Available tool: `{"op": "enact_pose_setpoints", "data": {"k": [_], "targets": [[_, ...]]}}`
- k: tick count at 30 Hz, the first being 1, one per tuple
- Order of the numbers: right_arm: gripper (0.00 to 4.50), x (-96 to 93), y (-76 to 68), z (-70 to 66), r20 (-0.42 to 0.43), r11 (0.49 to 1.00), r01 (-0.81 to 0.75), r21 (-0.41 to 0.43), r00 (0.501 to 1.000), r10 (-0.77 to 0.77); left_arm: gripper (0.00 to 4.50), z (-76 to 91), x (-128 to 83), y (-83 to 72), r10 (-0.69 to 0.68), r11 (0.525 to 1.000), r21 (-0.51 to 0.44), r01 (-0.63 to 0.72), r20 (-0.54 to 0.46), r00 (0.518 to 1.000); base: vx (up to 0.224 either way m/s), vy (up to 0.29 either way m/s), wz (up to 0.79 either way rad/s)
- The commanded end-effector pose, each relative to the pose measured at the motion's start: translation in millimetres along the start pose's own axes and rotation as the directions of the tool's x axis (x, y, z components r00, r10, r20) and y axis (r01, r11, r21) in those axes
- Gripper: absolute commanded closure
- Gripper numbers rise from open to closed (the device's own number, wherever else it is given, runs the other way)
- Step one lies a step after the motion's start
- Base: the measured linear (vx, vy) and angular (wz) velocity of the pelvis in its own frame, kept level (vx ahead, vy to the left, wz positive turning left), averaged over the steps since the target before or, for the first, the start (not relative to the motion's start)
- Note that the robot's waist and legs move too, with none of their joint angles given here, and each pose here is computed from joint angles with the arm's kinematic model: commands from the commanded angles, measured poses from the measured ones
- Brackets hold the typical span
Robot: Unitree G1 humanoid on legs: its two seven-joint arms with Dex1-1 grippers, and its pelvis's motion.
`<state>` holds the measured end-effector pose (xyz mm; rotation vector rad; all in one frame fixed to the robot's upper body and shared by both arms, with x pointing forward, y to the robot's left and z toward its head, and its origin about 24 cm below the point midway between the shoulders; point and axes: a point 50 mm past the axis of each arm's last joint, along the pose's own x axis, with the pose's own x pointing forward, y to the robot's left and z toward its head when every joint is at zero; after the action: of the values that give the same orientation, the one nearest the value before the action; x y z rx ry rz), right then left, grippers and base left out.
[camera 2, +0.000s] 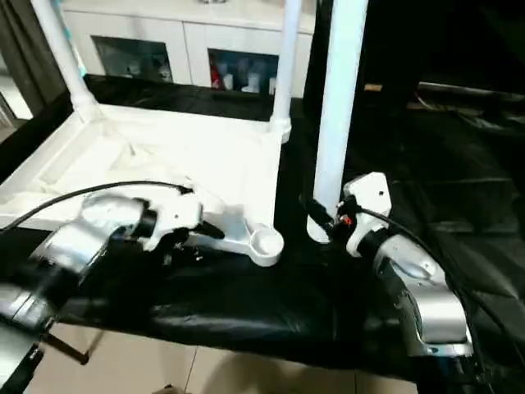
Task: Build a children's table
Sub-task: Insert table leg to table base
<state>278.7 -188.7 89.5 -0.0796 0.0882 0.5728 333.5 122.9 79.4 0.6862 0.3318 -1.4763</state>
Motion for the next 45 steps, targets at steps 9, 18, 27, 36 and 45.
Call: {"op": "enact_pose_setpoints", "data": {"k": [9, 18, 27, 36, 45], "targets": [[2.61, -11.6, 5.1, 0.2, -0.018, 1.000, -0.012, -0.023, 1.000, 0.012, 3.45, -2.9, 4, 14.5, -0.029, 0.999, 0.039, 0.032, -0.083, 0.996, 0.000, 0.000, 0.00], [2.61, -16.6, 7.3, 0.2, -0.022, 1.000, -0.006, -0.028, 1.000, 0.006, 4.12, -5.8, 8, 16.4, -0.044, 0.999, 0.022, 0.046, -0.103, 0.994, 0.000, 0.000, 0.00], [2.61, -6.2, 11.6, 12.7, 0.060, 0.991, -0.060, 0.122, 0.997, 0.053, 4.50, -15.8, 6, 11.5, -0.086, 0.996, -0.047, 0.081, -0.117, 0.989, 0.000, 0.000, 0.00], [2.62, 14.6, 16.2, 13.4, 0.007, 0.955, -0.205, 0.213, 0.978, 0.208, 4.50, -22.5, 24, 5.6, -0.006, 0.978, -0.208, -0.010, -0.073, 0.997, 0.000, 0.000, 0.00], [2.62, 37.8, 14.4, 0.4, -0.082, 0.962, -0.204, 0.179, 0.972, 0.221, 4.50, -19.8, 38, -4.5, 0.008, 0.982, -0.187, -0.015, -0.037, 0.999, 0.000, 0.000, 0.00]]}}
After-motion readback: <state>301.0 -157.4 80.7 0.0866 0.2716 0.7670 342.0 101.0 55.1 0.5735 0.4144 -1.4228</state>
